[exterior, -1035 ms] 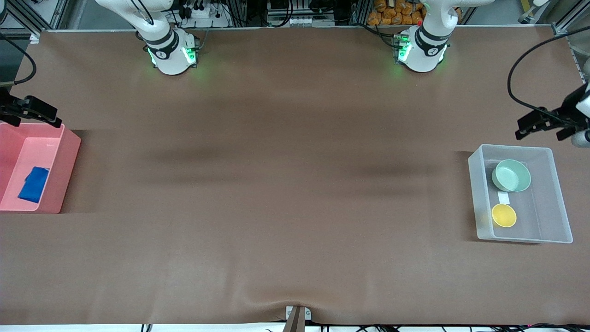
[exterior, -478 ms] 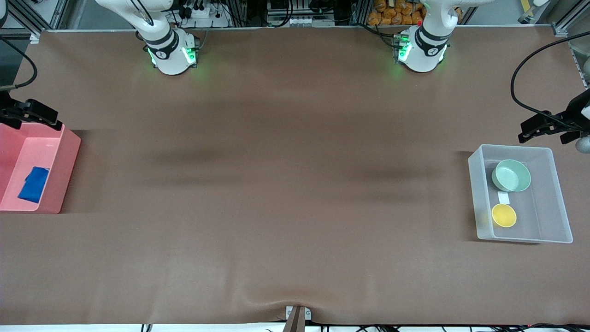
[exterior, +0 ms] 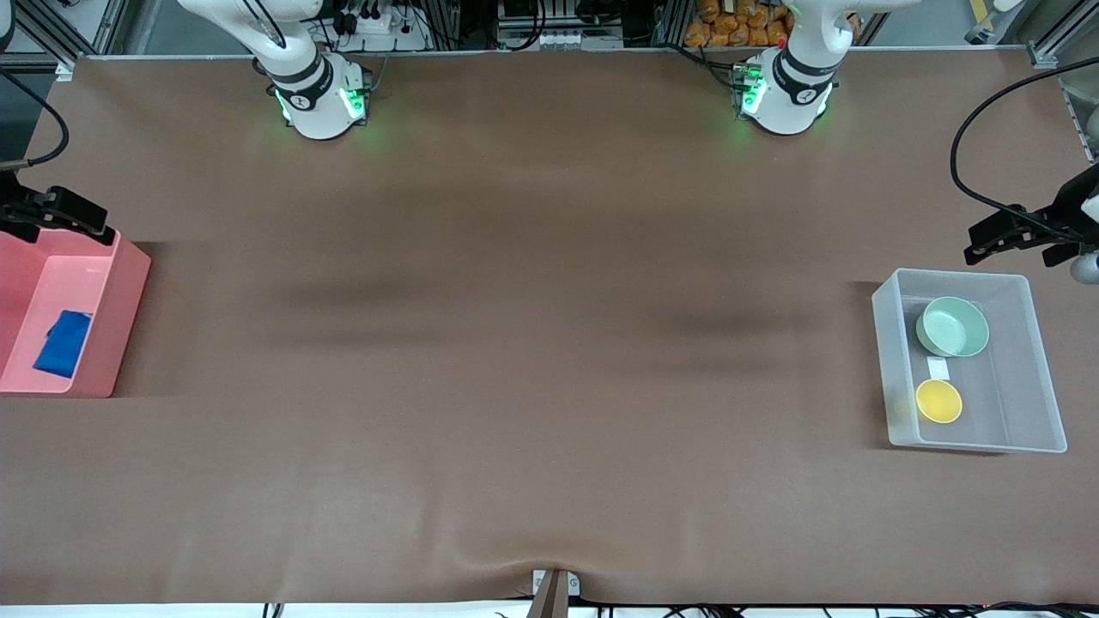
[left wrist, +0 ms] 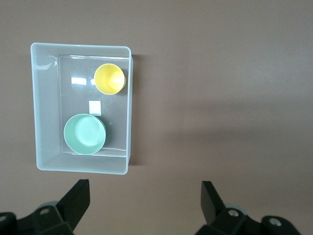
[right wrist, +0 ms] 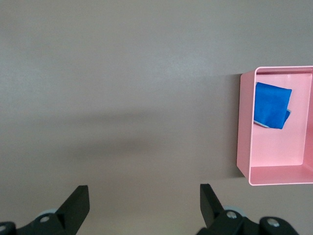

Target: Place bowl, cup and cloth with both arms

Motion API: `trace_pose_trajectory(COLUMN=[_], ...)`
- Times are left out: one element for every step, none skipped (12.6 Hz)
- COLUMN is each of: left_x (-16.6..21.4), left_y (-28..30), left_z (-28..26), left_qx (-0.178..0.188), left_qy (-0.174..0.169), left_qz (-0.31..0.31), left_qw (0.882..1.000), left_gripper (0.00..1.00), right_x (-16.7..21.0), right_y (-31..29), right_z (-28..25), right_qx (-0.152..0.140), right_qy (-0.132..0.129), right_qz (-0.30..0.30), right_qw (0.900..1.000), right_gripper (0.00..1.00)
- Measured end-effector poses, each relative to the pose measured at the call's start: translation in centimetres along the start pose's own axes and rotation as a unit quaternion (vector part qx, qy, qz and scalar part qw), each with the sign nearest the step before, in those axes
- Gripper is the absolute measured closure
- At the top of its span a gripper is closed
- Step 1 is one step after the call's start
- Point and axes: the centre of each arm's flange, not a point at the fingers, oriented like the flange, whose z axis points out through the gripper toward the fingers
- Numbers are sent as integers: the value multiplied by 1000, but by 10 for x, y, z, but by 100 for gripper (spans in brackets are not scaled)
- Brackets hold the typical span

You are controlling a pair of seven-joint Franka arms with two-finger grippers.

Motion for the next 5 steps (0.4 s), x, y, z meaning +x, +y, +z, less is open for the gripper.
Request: trace_pose_trajectory(left_x=[0,0,0,0,0], left_y=[-1,-1,-1,-1,-1], left_z=[0,0,0,-1,-1], left_qx=[0,0,0,0,0], left_qy=[0,0,0,1,1], left_qz=[-1,-1,-1,-1,-1], left_qw=[1000,1000,1000,1000,1000], left_gripper=[0,0,0,0,0], right_x=[0,0,0,0,0], right_y=[0,0,0,0,0], right_z=[0,0,0,0,0], right_qx=[0,0,0,0,0], right_qy=[0,0,0,0,0], right_qz=[0,0,0,0,0], right_qw=[1000,1000,1000,1000,1000], right_gripper=[0,0,0,0,0])
